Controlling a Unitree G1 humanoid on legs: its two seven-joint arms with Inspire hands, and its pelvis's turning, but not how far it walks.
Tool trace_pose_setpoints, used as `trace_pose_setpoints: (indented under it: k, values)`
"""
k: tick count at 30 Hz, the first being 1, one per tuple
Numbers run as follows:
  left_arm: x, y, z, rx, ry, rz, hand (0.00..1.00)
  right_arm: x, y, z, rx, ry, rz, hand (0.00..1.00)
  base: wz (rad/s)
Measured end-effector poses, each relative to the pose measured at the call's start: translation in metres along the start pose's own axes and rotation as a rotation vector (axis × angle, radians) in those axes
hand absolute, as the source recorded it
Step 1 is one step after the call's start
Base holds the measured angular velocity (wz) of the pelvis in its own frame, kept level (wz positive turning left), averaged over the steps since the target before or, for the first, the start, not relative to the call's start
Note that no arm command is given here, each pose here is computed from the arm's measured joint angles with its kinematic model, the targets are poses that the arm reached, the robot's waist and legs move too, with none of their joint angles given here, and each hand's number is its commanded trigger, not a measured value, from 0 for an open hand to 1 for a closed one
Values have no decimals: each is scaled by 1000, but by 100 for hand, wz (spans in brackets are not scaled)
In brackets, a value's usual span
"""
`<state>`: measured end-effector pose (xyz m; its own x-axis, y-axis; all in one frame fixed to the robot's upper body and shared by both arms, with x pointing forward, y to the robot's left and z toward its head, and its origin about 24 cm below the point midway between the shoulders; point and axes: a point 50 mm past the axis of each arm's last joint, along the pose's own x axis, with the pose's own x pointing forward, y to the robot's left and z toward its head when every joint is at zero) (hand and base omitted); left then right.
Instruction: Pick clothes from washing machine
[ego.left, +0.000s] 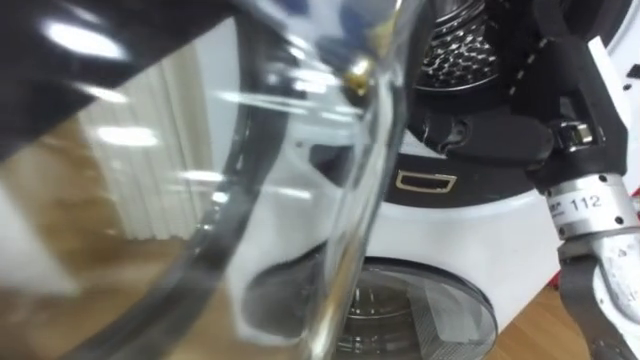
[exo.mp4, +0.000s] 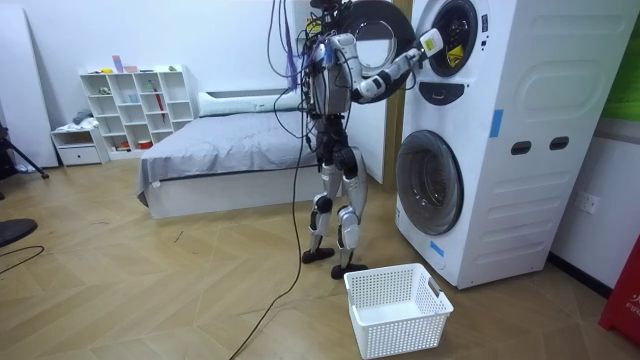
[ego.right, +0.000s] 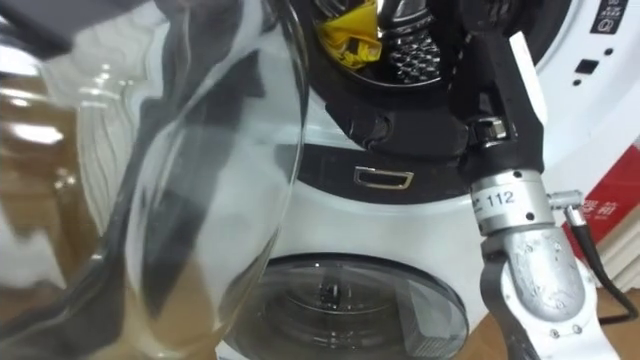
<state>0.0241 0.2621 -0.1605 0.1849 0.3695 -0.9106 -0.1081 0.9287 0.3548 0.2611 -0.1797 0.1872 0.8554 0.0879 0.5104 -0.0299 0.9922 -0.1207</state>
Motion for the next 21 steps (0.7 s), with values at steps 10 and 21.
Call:
trace_pose_setpoints:
  k: [10, 21]
  values:
    - [-1, 1, -9, 6, 31, 4, 0, 11, -2, 7, -6, -32, 8, 0, 2]
    - [-1, 4, 0, 23, 7, -3, 0, 42, -30, -8, -3, 75, -23, 0, 9]
